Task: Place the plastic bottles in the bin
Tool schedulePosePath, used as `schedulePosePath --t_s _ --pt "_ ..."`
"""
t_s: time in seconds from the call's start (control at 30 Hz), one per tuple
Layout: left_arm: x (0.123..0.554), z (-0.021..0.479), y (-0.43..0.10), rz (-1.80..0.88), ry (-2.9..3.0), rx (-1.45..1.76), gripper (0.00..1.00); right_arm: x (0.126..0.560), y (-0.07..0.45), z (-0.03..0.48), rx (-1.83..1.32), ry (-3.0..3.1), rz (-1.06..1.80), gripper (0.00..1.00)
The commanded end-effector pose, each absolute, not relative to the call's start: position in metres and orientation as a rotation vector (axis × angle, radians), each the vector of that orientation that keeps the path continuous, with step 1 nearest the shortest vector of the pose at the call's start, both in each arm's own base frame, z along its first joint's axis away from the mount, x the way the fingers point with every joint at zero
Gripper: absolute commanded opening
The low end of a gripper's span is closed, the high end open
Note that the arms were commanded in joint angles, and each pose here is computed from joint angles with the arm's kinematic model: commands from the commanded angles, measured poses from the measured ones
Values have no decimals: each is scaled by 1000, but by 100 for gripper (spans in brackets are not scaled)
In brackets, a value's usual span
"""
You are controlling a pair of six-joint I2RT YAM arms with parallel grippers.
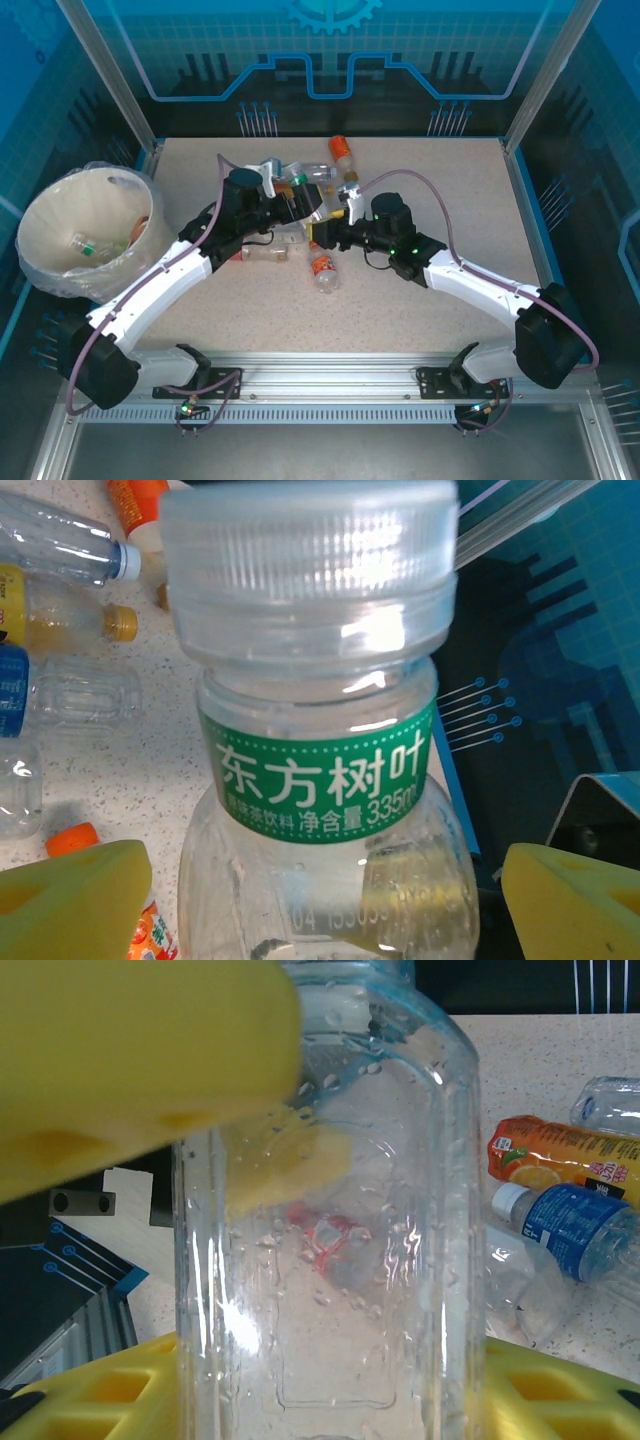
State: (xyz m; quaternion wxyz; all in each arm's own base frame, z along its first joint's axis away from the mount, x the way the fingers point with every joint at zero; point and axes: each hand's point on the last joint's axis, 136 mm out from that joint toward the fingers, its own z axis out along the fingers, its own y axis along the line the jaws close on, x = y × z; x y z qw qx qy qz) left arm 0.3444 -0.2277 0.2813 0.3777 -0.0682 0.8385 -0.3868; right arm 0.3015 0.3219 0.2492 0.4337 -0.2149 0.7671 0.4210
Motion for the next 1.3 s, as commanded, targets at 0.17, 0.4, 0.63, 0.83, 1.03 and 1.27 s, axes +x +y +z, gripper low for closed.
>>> schedulePosePath --t_s 0.17,0.4,0.63,0.83,1.03,1.27 --pt "347 281 -234 -956 2172 -147 80 293 333 287 -625 1766 1052 43" --pt "350 281 -235 -958 2162 -158 69 286 338 292 -666 1738 1082 43" --pt "351 282 -234 -961 2150 -161 60 285 342 289 -681 1750 1098 52" --pt "351 284 -226 -922 2132 -190 57 286 338 285 -684 1792 1059 70" --pt "348 290 -208 -843 2127 -215 55 282 324 283 -716 1826 961 85" --pt "343 308 -156 -680 2088 -295 53 288 291 282 -663 1865 751 100"
